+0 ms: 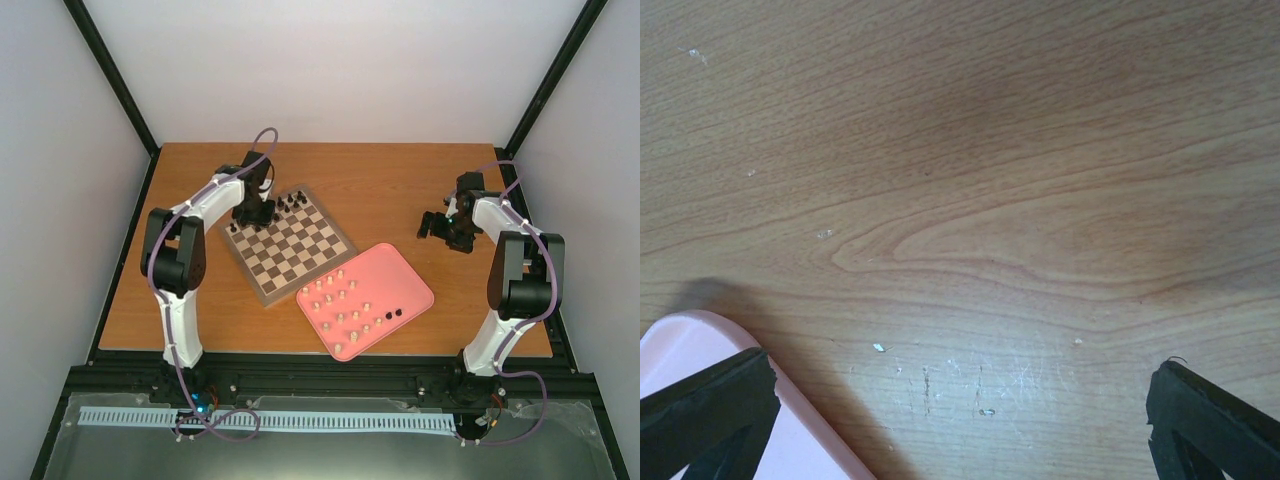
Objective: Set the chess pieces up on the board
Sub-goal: Place the chess piece on the chessboard, then pick up the chess piece from the storage box.
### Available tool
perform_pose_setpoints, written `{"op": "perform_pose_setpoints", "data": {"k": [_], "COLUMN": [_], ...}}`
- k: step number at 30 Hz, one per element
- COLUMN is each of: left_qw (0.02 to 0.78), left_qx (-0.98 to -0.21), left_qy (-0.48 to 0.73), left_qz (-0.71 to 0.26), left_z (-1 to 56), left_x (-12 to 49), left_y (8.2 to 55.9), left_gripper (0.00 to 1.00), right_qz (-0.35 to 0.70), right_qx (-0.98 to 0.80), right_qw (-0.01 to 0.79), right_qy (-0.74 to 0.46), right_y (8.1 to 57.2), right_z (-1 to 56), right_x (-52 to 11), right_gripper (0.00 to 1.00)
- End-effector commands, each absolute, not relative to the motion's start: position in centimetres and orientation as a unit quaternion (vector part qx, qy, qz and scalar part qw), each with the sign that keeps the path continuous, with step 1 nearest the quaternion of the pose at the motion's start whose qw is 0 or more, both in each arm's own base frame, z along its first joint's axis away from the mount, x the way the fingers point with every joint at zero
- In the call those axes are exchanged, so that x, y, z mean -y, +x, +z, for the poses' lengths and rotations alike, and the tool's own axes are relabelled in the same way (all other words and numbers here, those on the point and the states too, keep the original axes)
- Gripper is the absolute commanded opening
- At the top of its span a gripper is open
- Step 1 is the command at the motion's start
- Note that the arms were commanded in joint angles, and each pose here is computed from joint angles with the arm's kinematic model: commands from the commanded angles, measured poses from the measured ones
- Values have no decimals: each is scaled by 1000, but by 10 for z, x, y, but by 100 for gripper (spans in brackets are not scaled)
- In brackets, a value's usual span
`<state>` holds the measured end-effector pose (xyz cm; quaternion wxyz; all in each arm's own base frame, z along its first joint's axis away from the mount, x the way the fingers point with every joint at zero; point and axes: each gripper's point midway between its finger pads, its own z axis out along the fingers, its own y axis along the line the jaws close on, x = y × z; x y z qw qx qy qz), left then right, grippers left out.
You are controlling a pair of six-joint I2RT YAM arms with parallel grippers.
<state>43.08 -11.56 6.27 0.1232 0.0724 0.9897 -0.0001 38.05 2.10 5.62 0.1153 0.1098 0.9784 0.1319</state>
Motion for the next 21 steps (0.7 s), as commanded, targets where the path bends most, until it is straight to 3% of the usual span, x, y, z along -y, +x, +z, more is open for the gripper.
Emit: {"op": "perform_pose_setpoints", "data": {"k": [1, 9, 16, 21], "left_qw": [164, 189, 199, 199], "left_qx": [-983, -970, -926, -886], "left_qy": [66, 120, 287, 397], "left_qz": [-39, -91, -142, -131], "left_z": [96, 143, 179, 175], "left_x": [126, 162, 267, 345], "left_y": [434, 391, 322, 289], "left_gripper": [39, 41, 47, 52], "right_qz": [139, 136, 132, 128], "right_qx": [-978, -978, -978, -978], "right_qw": [121, 123, 126, 125], "right_qy": [102, 101, 103, 108], "right_y": [383, 383, 384, 383], "right_z": [59, 61, 63, 63], "right_x": [-25, -25, -23, -22], "right_gripper": [100, 100, 100, 100]}}
